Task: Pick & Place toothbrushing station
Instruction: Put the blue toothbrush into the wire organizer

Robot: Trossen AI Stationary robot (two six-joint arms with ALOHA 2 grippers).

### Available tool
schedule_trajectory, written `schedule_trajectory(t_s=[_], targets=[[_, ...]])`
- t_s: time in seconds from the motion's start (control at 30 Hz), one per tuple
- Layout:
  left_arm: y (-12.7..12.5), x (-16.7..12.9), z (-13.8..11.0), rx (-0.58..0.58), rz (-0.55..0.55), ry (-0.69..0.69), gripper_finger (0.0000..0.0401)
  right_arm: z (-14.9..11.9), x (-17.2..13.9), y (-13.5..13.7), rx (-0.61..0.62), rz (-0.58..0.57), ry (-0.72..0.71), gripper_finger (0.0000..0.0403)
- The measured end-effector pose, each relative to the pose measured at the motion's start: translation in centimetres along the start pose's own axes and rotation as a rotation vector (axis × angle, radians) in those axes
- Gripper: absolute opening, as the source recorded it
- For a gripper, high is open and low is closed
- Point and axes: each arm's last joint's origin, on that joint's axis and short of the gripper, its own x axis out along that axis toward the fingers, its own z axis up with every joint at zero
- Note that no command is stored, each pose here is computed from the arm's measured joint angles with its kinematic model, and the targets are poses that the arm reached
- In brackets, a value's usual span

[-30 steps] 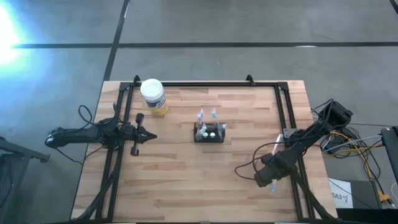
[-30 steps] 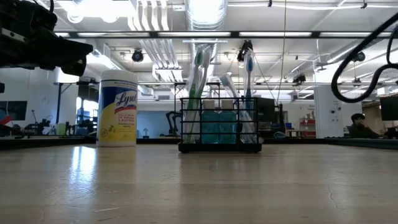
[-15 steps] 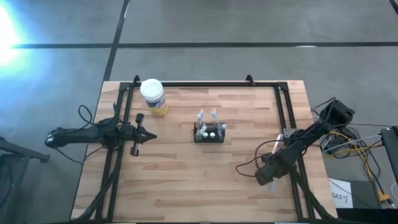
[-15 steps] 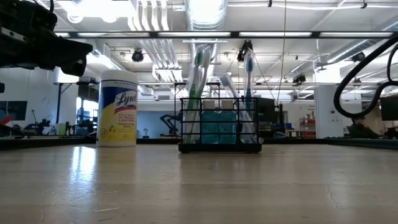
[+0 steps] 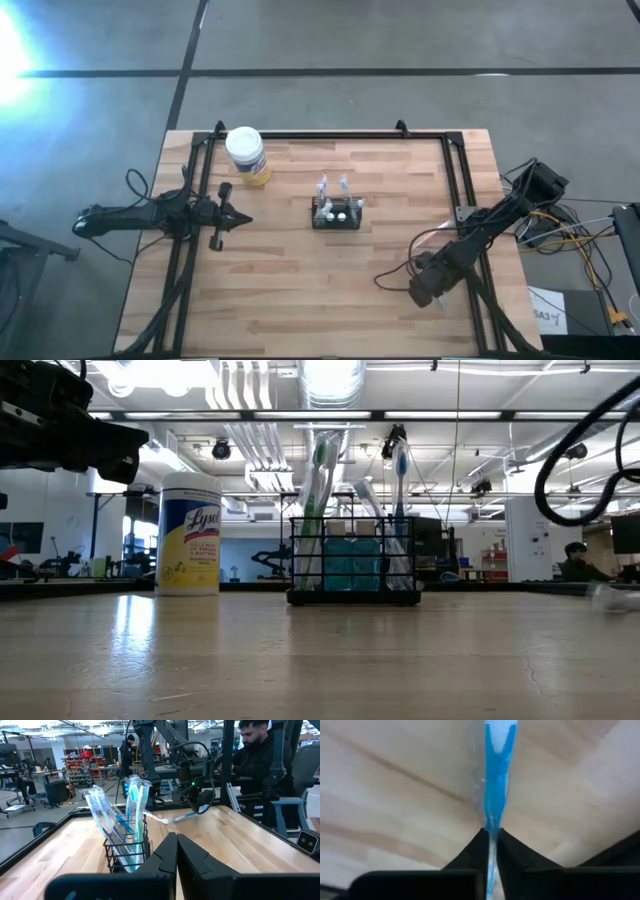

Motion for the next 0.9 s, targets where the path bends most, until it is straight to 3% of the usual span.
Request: schedule_trajectory(t_s=[0.33,0.47,0.8,0.9], targets=[[0.0,0.0,0.0,0.000,0.001,-0.004,0.0017,-1.7,-3.1,2.6,-0.137,0.079,0.038,0.0011],[0.0,0.0,0.1,0.000,0.000,-0.006,0.0013,-2.5,-5.7,3.3,-0.251,0.020,0.020,0.0011],[0.0,0.0,0.2,-0.002,0.002,-0.025,0.0012,-2.3,-14.2,6.2,-0.508,-0.285,-0.155,0.0011],[0.0,0.0,0.3,-0.003,0.002,-0.035,0.0013,-1.4,-15.4,8.7,-0.689,-0.251,-0.200,0.0011]])
